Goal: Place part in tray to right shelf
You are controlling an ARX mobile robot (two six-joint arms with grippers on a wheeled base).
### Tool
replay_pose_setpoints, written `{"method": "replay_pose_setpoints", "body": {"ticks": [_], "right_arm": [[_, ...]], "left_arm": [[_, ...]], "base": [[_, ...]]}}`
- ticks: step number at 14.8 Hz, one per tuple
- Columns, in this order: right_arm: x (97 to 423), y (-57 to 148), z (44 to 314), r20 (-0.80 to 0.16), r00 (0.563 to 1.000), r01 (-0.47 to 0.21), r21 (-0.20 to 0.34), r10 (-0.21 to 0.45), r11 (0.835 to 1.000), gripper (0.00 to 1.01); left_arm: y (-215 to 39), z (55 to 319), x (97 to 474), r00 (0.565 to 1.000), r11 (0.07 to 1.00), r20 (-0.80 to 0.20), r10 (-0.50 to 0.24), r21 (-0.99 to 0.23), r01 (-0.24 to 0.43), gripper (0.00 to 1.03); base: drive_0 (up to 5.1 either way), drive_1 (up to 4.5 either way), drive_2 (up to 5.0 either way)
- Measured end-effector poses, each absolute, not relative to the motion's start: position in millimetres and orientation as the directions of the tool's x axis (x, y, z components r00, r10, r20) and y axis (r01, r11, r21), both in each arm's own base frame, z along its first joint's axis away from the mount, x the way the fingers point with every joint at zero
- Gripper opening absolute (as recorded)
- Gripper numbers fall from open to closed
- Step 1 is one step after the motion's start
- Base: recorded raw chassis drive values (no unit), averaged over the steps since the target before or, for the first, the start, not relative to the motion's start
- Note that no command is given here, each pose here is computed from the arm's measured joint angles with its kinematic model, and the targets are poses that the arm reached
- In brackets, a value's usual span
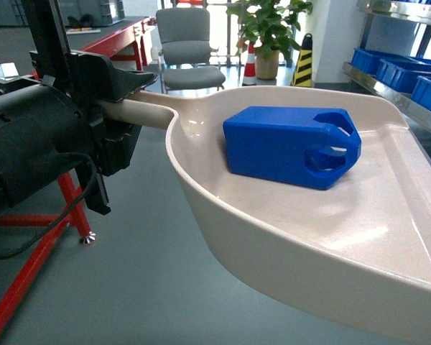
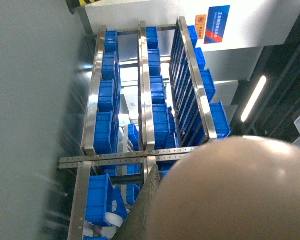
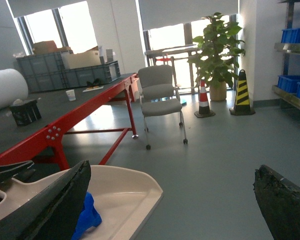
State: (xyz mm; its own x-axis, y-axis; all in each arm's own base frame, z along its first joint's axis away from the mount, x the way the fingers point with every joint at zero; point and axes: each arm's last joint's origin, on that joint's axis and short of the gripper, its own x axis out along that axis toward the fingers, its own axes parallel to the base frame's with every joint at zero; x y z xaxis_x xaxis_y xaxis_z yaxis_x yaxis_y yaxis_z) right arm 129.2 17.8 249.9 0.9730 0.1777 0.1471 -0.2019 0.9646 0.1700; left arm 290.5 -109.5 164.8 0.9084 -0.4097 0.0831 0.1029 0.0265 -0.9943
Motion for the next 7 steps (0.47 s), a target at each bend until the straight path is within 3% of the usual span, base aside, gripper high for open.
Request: {"method": "replay_pose_setpoints", "body": {"ticks": [7], "right_arm": [[129.1, 17.8, 250.2, 0.15, 0.972, -0.203, 0.17, 0.178, 0.964, 0.98]], "left_arm": [[-109.4, 164.8, 290.5, 0.909, 0.026, 0.083, -0.409, -0.994, 0.103, 0.12]], "base": [[0.1, 4.42, -4.2]]}}
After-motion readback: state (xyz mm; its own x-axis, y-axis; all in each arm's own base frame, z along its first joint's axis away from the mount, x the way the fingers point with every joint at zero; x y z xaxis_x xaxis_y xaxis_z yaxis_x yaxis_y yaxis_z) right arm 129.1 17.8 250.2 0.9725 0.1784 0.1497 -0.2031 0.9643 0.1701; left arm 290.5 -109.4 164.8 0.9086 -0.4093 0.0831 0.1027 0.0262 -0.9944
